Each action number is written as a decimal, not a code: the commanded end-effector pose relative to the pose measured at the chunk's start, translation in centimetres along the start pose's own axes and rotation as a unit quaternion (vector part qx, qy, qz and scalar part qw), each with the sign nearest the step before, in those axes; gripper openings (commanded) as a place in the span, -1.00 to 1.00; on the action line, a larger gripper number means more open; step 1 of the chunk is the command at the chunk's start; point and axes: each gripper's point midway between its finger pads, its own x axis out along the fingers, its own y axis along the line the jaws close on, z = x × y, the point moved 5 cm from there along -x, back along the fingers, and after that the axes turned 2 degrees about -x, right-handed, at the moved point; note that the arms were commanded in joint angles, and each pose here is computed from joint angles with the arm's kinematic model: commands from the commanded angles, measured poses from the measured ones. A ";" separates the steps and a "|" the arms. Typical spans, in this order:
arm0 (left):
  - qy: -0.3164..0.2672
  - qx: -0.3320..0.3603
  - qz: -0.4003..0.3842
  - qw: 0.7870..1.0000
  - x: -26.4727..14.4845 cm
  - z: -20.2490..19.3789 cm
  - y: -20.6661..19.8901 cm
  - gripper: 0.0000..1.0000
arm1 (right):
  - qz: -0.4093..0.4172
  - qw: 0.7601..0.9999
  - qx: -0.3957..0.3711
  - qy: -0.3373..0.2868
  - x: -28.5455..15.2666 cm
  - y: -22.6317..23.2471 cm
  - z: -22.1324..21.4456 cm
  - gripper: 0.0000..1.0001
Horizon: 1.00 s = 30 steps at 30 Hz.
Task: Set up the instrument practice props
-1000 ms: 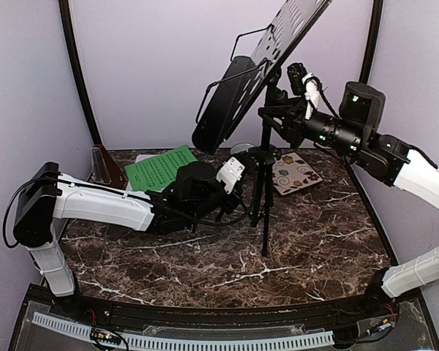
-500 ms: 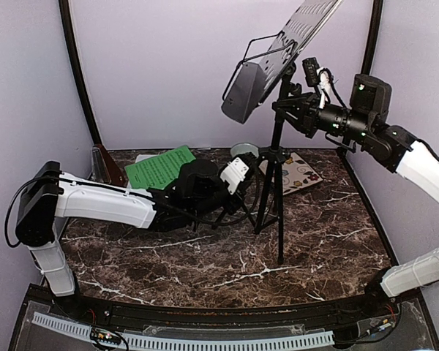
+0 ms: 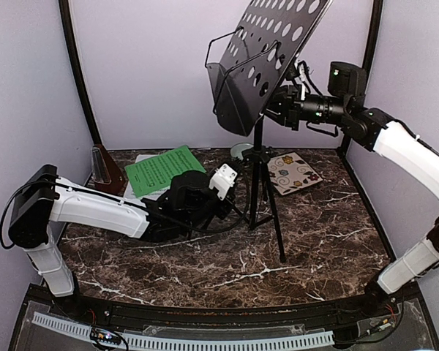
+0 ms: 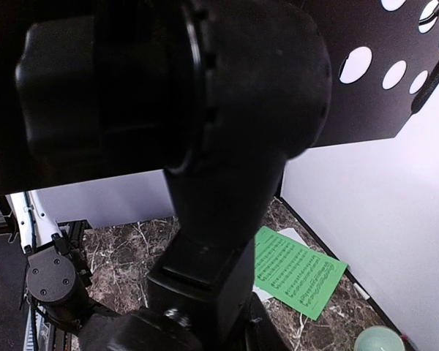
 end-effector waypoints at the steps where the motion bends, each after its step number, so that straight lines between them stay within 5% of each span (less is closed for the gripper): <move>1: -0.025 0.035 0.043 0.998 -0.8 1.5 0.6 -1.00 | 0.029 0.975 -0.160 -0.149 -2.7 2.4 9.8 -1.00; 18: 0.006 0.038 0.028 0.999 0.3 0.1 -0.4 -1.00 | 0.031 0.981 -0.167 -0.088 -0.1 0.5 5.4 -0.97; 30: 0.016 0.033 0.024 0.999 0.6 -0.3 -0.7 -1.00 | 0.011 0.985 -0.149 -0.089 0.0 0.0 4.6 -0.18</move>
